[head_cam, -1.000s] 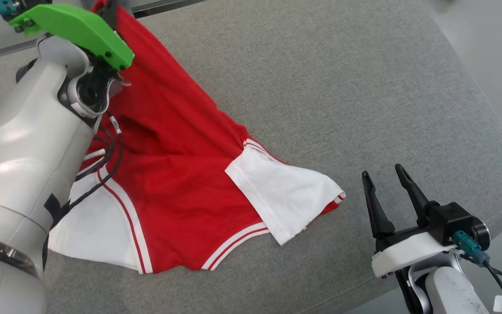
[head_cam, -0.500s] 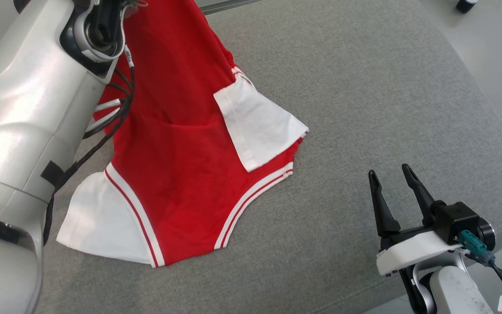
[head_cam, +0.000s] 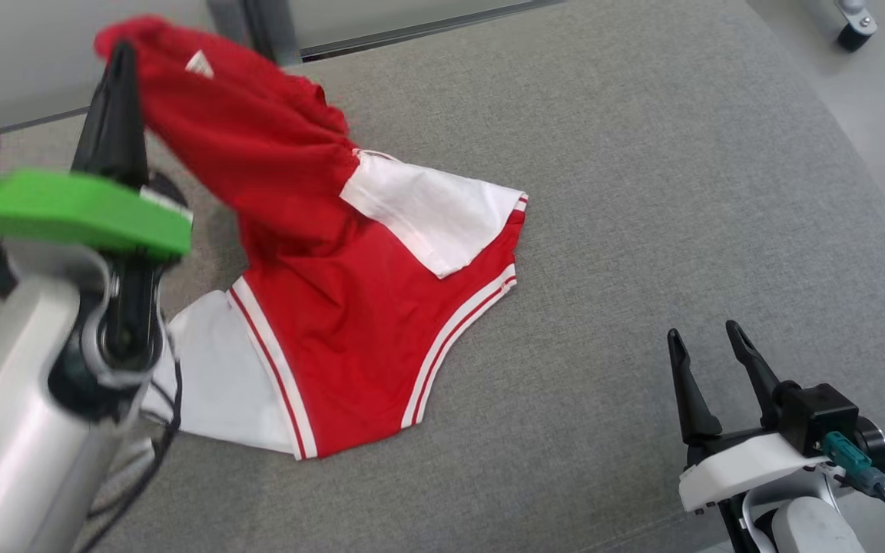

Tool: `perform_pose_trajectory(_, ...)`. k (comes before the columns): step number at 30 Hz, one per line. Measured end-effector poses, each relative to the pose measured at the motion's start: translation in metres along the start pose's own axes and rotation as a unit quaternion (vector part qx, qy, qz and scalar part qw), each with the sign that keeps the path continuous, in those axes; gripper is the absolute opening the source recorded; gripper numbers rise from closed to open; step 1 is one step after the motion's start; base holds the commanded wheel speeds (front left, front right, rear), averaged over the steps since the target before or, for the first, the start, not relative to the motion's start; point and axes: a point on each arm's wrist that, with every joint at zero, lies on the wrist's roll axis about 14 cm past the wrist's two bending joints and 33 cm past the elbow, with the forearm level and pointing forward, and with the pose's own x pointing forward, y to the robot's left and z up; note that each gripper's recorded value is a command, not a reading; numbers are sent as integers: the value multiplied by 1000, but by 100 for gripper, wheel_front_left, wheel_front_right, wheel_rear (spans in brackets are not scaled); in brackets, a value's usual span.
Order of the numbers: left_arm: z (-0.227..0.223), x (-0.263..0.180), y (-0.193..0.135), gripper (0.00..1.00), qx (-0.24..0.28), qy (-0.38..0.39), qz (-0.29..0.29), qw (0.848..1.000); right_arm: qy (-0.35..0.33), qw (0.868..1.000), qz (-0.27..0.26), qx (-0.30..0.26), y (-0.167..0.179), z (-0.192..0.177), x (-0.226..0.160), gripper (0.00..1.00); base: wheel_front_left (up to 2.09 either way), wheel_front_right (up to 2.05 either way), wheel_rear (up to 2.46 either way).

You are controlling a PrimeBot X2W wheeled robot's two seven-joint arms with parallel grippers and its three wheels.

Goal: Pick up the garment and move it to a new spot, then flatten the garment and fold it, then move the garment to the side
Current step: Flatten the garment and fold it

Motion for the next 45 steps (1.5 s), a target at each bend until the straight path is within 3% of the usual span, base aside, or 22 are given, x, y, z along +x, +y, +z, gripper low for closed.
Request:
perform_pose_trajectory(5,-24,-94,61,0,-7,17,130,991,0,1000,15,-4,9,-1,4,100,0,0,0)
perform_pose_trajectory(7,-41,-131,77,0,-43,32,182,982,0,1000,20,-5,12,-1,5,100,0,0,0)
perform_pose_trajectory(9,-55,-164,95,0,-43,48,228,972,3,999,33,-9,20,-3,7,100,0,0,0)
perform_pose_trajectory(13,-77,-210,115,0,-43,66,294,953,6,998,59,-16,36,-6,14,100,0,0,0)
perform_pose_trajectory(15,-83,-232,130,0,-19,78,324,943,6,997,69,-18,42,-7,17,100,0,0,0)
perform_pose_trajectory(20,-121,-283,141,0,-40,122,382,915,5,995,93,-22,56,-7,25,100,0,0,0)
perform_pose_trajectory(22,-133,-292,140,20,-53,137,387,910,8,995,101,-23,60,-9,26,100,0,0,0)
perform_pose_trajectory(25,-144,-298,138,40,-65,150,385,908,12,994,109,-24,65,-12,28,100,0,0,0)
perform_pose_trajectory(26,-146,-299,139,64,-68,150,388,907,13,993,111,-23,66,-13,29,100,0,0,0)
perform_pose_trajectory(27,-147,-299,140,100,-69,151,389,906,15,993,112,-23,67,-14,29,100,0,0,0)
perform_pose_trajectory(34,-127,-293,159,100,-55,113,410,903,20,993,113,-23,68,-18,31,100,0,0,0)
perform_pose_trajectory(38,-90,-289,177,100,4,65,430,901,21,994,108,-24,64,-18,29,100,0,0,0)
perform_pose_trajectory(42,-60,-264,166,100,51,26,394,917,20,994,101,-23,60,-17,27,100,0,0,0)
perform_pose_trajectory(45,-44,-225,137,100,67,4,322,944,16,995,91,-23,54,-14,24,100,0,0,0)
